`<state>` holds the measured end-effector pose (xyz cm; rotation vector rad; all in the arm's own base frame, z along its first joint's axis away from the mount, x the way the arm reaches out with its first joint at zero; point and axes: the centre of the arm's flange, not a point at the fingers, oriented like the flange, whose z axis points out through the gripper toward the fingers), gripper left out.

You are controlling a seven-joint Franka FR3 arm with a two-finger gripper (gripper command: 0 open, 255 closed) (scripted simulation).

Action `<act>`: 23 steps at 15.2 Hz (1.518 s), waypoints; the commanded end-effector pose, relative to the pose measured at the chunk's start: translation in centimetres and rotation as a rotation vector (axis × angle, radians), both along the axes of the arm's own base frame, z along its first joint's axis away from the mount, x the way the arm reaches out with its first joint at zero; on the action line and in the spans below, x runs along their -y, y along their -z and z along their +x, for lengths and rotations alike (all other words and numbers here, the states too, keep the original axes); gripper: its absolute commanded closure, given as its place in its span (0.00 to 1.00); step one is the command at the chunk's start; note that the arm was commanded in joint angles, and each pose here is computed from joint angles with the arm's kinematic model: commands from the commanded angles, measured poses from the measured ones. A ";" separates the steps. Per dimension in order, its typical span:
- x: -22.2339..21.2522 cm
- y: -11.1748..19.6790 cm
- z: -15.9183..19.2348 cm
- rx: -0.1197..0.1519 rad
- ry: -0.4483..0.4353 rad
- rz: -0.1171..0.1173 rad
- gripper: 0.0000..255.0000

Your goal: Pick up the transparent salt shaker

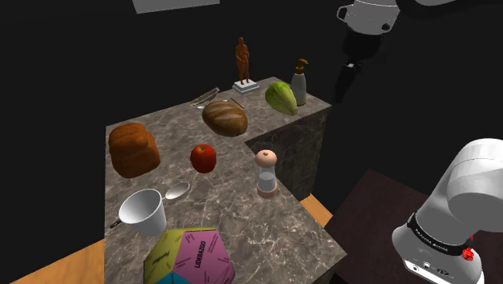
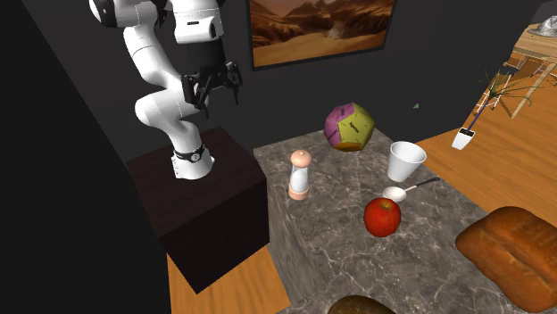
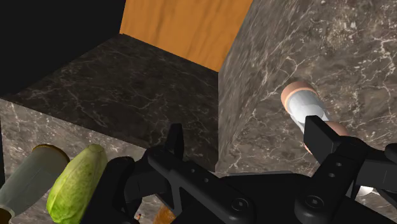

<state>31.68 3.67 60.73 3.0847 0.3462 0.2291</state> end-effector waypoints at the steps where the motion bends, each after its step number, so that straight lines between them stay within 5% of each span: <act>1: 0.0 0.0 0.0 0.000 0.000 0.000 0.00; 23: -18.3 14.9 15.2 -0.105 -0.007 0.051 0.00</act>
